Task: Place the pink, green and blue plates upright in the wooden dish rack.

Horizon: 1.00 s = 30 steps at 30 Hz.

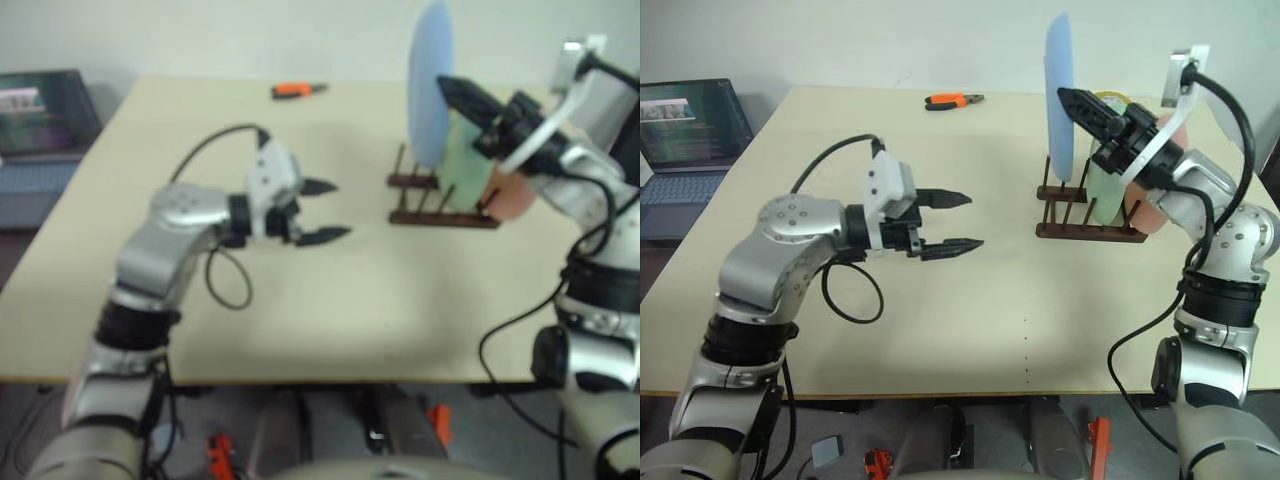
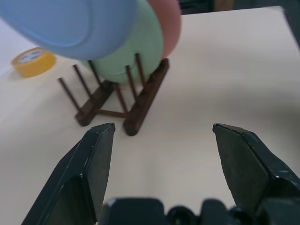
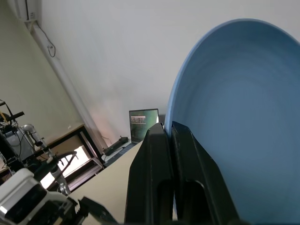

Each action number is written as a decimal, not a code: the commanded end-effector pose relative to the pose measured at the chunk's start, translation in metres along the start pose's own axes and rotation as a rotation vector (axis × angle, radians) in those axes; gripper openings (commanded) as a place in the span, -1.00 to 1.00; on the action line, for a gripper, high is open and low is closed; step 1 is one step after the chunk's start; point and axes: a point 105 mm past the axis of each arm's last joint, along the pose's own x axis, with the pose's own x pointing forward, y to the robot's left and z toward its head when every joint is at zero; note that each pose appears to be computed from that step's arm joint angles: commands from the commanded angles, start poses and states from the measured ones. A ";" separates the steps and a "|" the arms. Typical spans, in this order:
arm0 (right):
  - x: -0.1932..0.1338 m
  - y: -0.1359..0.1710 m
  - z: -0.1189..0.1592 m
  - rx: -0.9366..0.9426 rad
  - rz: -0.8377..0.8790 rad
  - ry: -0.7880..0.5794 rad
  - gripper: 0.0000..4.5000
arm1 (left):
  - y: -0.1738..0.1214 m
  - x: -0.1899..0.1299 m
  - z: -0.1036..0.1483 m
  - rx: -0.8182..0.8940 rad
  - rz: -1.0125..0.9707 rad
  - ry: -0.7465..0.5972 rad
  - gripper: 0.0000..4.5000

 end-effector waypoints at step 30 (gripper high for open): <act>-0.005 -0.017 -0.019 0.016 -0.059 0.011 -0.99 | 0.006 -0.011 0.006 0.023 0.064 0.006 0.64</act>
